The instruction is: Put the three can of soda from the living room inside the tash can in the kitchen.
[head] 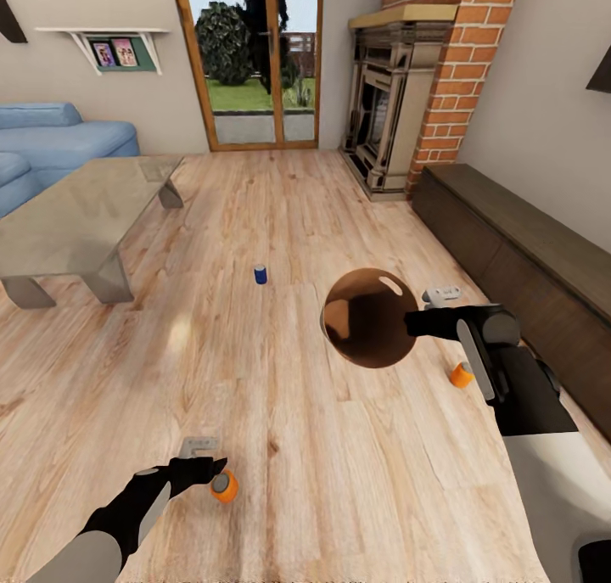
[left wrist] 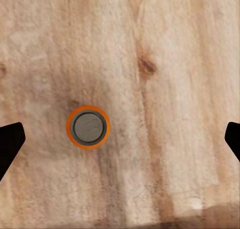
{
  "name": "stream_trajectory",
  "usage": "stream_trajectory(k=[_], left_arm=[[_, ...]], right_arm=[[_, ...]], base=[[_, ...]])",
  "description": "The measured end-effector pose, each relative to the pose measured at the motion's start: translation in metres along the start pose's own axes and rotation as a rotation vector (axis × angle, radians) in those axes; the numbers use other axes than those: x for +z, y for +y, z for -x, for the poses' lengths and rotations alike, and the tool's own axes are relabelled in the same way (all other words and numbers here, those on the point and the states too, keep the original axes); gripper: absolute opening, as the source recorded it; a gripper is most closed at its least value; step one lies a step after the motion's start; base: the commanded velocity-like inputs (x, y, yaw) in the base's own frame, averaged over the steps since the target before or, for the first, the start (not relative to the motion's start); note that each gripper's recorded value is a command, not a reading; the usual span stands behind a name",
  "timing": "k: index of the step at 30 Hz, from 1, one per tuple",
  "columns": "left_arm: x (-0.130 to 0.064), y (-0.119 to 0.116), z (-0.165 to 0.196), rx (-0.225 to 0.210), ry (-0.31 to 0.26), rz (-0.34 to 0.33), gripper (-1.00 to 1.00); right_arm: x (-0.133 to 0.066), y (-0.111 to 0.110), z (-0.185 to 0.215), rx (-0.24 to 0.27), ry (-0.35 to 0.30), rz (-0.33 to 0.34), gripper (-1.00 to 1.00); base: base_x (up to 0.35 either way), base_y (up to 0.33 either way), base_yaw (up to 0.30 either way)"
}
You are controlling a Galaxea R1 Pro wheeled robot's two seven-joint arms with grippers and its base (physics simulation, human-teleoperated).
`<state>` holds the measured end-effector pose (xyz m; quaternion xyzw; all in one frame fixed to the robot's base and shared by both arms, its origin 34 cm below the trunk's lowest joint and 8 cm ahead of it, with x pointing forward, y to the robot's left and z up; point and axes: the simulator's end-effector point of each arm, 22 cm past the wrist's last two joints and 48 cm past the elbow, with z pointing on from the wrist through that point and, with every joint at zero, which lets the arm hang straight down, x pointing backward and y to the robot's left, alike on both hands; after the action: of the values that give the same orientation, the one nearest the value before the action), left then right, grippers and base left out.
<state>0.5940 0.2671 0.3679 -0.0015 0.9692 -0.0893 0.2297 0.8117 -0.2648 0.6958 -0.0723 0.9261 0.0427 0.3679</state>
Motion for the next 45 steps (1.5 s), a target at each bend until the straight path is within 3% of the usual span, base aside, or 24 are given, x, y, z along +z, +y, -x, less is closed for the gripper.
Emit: stream_trajectory(k=[16,45], left_arm=[[0.032,0.011,-0.030,-0.012,0.017,0.003,1.00],[0.036,0.013,-0.026,0.003,-0.011,0.002,1.00]], right_arm=[[0.033,0.005,-0.041,-0.006,0.029,0.011,-1.00],[0.042,0.005,-0.052,-0.008,0.050,0.009,-1.00]], base=[[0.000,0.000,0.000],[0.048,0.000,0.000]])
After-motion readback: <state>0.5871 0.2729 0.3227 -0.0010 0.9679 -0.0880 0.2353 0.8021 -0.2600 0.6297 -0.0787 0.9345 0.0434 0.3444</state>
